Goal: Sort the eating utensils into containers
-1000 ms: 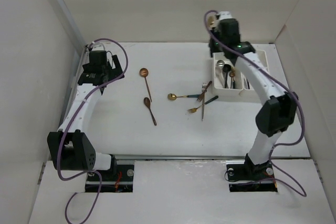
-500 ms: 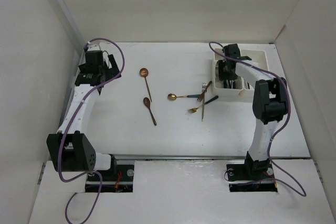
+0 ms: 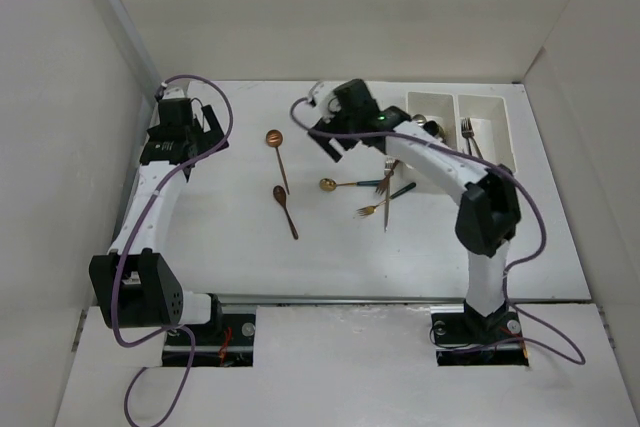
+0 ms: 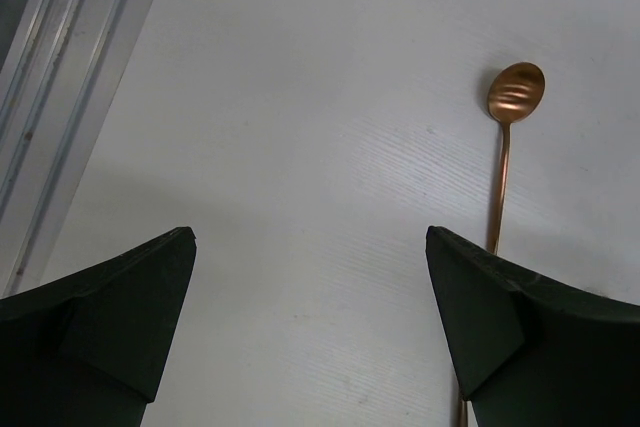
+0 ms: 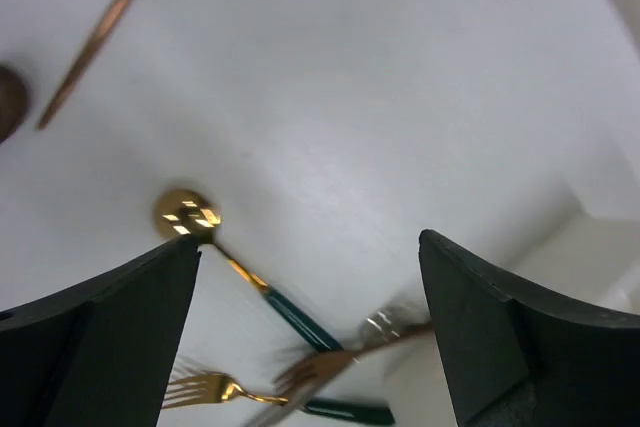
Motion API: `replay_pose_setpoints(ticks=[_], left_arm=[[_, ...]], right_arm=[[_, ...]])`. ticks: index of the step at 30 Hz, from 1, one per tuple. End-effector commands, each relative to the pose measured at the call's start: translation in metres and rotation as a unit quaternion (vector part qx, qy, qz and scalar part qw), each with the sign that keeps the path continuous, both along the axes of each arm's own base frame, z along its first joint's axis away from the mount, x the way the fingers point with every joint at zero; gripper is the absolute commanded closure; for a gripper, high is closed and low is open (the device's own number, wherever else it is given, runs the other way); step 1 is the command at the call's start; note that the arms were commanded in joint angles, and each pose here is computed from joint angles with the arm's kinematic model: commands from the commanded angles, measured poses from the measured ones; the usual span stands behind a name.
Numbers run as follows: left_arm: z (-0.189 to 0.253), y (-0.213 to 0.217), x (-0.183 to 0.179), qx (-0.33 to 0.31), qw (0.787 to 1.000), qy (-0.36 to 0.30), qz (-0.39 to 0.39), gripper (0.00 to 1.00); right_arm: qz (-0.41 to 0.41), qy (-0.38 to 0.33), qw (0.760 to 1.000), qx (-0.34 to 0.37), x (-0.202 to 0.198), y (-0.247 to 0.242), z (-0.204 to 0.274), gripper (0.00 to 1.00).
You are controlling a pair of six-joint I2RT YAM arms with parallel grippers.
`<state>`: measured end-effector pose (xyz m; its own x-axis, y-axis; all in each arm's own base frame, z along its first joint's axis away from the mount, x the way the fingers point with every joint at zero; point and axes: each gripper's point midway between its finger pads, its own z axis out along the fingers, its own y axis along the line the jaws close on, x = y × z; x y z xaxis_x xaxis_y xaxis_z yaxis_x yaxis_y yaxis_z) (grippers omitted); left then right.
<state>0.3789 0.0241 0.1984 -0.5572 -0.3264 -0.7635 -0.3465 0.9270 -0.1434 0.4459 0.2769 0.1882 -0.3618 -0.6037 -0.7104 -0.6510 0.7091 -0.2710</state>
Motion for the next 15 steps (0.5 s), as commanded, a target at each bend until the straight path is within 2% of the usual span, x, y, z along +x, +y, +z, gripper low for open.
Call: replay_pose_setpoints(ticks=[1,5,12,15], left_arm=[[0.002,-0.005,0.001,-0.018,1.0,-0.009,-0.004,0.0],[0.001,-0.005,-0.002,-0.018,1.0,-0.009,-0.004,0.0],[0.001,-0.002,-0.002,-0.018,1.0,-0.009,0.0,0.0],[0.001,-0.001,-0.002,-0.015,1.0,-0.008,-0.002,0.0]], right_arm=[[0.116,0.125,0.98,-0.099,-0.035,0.005,-0.087,0.05],[0.136,0.166,0.972,-0.092,-0.042,0.008,-0.11,0.05],[0.096,0.187,0.97,-0.118,-0.039,-0.025,-0.137,0.05],[0.086,0.212,0.965,-0.126,-0.049,-0.037,-0.155,0.07]])
